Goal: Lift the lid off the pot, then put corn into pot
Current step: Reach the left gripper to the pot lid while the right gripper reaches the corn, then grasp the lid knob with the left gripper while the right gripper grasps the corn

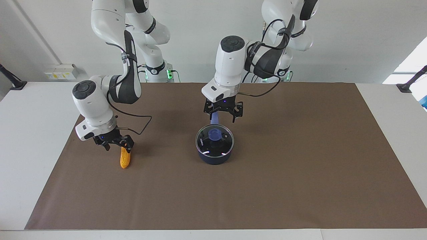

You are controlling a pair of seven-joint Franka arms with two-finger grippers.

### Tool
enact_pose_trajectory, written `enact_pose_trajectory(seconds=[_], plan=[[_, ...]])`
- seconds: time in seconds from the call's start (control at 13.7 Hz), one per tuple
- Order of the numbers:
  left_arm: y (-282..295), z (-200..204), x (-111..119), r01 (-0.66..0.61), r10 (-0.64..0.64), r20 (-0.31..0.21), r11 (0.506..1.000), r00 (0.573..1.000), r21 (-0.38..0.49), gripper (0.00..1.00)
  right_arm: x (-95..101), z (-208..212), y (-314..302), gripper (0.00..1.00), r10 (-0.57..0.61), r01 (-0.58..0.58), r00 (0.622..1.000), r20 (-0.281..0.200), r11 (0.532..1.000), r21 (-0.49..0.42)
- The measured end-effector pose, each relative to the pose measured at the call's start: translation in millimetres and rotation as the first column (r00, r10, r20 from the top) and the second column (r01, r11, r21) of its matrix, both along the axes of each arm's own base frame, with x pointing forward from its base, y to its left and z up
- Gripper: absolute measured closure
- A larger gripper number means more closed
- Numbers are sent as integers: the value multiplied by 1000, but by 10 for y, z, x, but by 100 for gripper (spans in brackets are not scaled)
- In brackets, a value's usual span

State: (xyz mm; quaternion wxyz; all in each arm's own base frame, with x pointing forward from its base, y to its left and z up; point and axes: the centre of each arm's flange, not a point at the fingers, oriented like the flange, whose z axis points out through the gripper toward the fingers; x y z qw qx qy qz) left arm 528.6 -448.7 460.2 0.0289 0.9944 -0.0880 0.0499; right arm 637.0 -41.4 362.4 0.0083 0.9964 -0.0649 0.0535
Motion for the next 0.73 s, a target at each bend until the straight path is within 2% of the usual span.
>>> enact_pose_trajectory(seconds=[0.36, 0.73], plan=[[-86, -355, 128, -11, 11, 18, 1000, 1000, 1, 0, -5, -168, 0, 0, 0, 0, 1000, -21, 1000, 1], [-126, -434, 175, -38, 39, 39, 999, 998, -23, 0, 100, -636, 38, 0, 10, -10, 1000, 12, 1000, -5]])
